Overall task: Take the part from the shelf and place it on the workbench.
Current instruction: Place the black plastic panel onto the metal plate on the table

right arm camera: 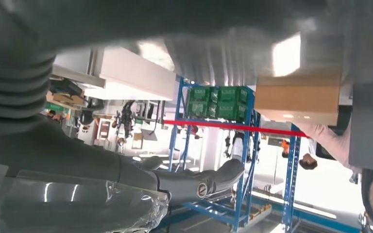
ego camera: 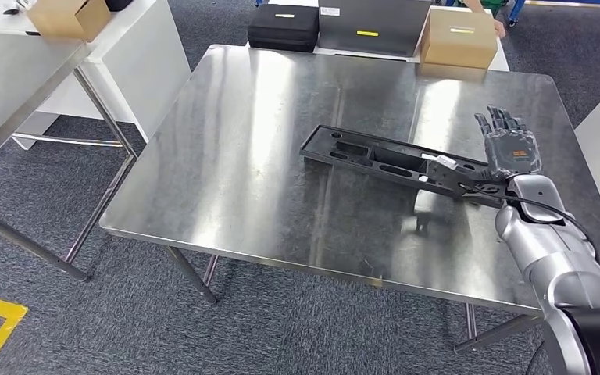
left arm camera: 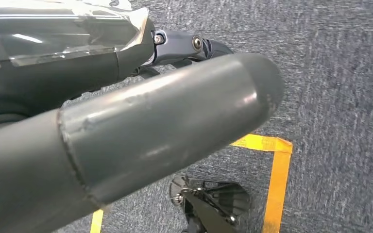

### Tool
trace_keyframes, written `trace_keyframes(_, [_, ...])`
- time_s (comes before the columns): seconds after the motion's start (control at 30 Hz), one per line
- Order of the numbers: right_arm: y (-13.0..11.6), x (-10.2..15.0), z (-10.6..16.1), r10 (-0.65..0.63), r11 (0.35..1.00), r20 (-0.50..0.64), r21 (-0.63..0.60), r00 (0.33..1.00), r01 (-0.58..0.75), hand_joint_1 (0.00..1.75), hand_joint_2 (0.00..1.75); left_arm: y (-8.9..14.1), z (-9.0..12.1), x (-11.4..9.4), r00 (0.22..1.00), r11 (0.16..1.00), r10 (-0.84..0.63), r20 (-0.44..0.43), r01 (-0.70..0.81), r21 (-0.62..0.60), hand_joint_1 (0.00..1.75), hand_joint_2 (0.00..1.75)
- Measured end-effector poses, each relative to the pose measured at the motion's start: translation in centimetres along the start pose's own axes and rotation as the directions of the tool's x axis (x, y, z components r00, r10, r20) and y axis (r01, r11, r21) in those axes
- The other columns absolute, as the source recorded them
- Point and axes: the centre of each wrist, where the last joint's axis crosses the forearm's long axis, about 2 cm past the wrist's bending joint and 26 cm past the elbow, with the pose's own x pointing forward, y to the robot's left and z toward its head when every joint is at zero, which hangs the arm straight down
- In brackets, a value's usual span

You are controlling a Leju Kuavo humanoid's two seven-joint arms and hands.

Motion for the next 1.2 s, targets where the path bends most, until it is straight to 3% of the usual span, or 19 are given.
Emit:
trace_keyframes(0.3, [0.2,-0.5,0.1,-0.010,0.994,-0.052,0.108,0.999,0.016,0.00,0.00,0.0,0.0,0.1,1.000,1.000,0.010,-0.005,-0.010,0.003,0.00,0.00])
trace_keyframes(0.33, [0.3,-0.6,0.1,-0.007,0.994,-0.065,0.109,0.998,0.014,0.00,0.00,-0.1,0.0,0.1,1.000,1.000,0.012,-0.006,-0.012,0.003,0.00,0.44])
trace_keyframes(0.43, [0.4,-1.3,0.4,0.002,0.997,-0.122,0.077,0.993,0.007,0.00,1.31,-0.2,0.0,0.2,1.000,1.000,0.017,-0.007,-0.017,0.002,0.00,1.75])
trace_keyframes(0.47, [0.5,-1.7,0.6,0.001,0.999,-0.141,0.053,0.990,0.007,0.00,1.75,-0.2,0.0,0.2,1.000,1.000,0.018,-0.007,-0.018,0.001,0.00,1.75])
trace_keyframes(0.6, [2.5,-2.9,2.6,-0.001,0.999,-0.167,-0.045,0.986,-0.007,0.00,1.75,-0.7,0.1,0.2,1.000,1.000,0.019,-0.013,-0.019,-0.009,0.00,1.75])
trace_keyframes(0.8, [4.8,-2.5,5.4,-0.015,0.990,-0.143,-0.143,0.990,-0.005,0.00,1.75,-1.3,0.3,0.2,1.000,0.999,0.024,-0.013,-0.025,-0.026,0.00,1.75])
trace_keyframes(0.93, [5.6,-2.1,6.5,-0.032,0.986,-0.131,-0.167,0.991,0.010,0.00,0.00,-1.4,0.3,0.2,0.999,0.999,0.031,-0.014,-0.032,-0.027,0.00,1.75])
trace_keyframes(1.07, [6.5,-1.3,8.3,-0.017,0.977,-0.137,-0.214,0.990,-0.013,0.00,0.00,-1.5,0.4,0.1,0.999,0.999,0.038,-0.019,-0.038,-0.026,0.00,1.75])
trace_keyframes(1.2, [8.3,0.2,12.5,0.023,0.973,-0.150,-0.222,0.988,-0.056,0.00,0.00,-1.8,0.5,0.1,0.998,0.998,0.056,-0.041,-0.057,-0.022,0.00,1.75])
